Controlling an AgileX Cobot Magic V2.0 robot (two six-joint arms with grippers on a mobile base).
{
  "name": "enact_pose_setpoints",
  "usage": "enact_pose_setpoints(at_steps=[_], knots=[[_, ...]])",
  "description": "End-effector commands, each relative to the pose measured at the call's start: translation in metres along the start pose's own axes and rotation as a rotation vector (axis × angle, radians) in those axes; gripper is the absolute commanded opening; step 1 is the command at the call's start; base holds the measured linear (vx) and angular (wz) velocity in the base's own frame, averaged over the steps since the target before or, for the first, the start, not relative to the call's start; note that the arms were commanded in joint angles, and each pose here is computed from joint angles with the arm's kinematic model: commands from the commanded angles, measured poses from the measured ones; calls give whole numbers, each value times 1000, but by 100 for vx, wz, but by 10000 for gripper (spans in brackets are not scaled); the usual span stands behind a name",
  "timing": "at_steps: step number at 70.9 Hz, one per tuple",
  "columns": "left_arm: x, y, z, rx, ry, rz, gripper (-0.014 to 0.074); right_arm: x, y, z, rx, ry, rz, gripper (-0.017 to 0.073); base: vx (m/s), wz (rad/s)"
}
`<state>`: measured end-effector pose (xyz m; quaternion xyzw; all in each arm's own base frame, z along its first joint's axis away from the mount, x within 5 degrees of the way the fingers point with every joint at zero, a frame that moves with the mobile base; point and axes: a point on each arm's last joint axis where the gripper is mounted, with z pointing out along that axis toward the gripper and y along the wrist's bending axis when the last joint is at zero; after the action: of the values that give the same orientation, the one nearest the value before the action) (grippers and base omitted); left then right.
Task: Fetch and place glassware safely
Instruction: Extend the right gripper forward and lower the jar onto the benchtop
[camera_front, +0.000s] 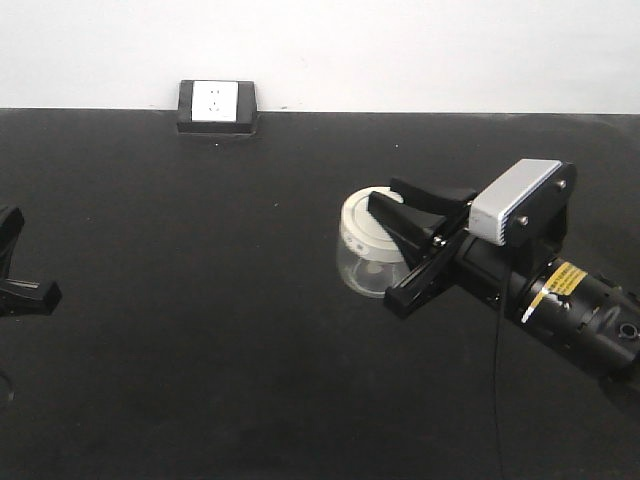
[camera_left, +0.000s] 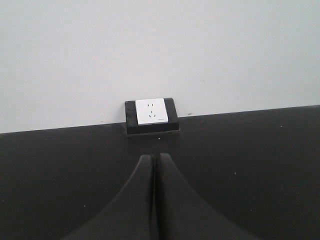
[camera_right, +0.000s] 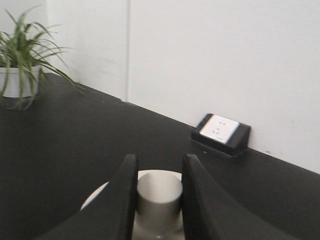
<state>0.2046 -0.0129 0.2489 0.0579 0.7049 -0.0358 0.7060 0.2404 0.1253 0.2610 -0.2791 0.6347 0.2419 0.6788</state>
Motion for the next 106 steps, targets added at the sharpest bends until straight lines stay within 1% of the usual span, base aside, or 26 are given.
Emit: enact_pose_setpoints(at_steps=[1, 6, 17, 30, 41, 51, 55, 62, 70, 85, 95, 106], knots=[[-16, 1, 1, -1, -114, -12, -7, -14, -15, 4, -42, -135, -41, -1, 0, 0], [-16, 1, 1, -1, -114, -12, -7, -6, -24, 12, -63, -115, -62, -1, 0, 0], [-16, 1, 1, -1, -114, -12, -7, 7, -41, 33, -80, -122, -31, -1, 0, 0], [-16, 1, 1, -1, -114, -12, -7, 23, -56, 62, -102, -145, -17, -1, 0, 0], [-16, 1, 1, -1, -114, -12, -7, 44, -67, 83, -114, -143, -2, -1, 0, 0], [-16, 1, 1, -1, -114, -12, -7, 67, -74, 98, -113, -116, -16, -1, 0, 0], [-16, 1, 1, -1, -114, -12, -7, 74, -76, 102, -116, -118, -24, -1, 0, 0], [-16, 1, 1, -1, -114, -12, -7, 86, -79, 108, -119, -125, -13, -1, 0, 0], [-16, 1, 1, -1, -114, -12, -7, 97, -82, 113, -117, -119, -16, -1, 0, 0], [-16, 1, 1, -1, -114, -12, -7, 115, -85, 116, -90, -95, 16, -1, 0, 0], [-16, 1, 1, -1, -114, -12, -7, 123, -85, 116, -85, -81, 12, -1, 0, 0], [-16, 1, 1, -1, -114, -12, -7, 123, -86, 116, -81, -75, 10, -1, 0, 0]])
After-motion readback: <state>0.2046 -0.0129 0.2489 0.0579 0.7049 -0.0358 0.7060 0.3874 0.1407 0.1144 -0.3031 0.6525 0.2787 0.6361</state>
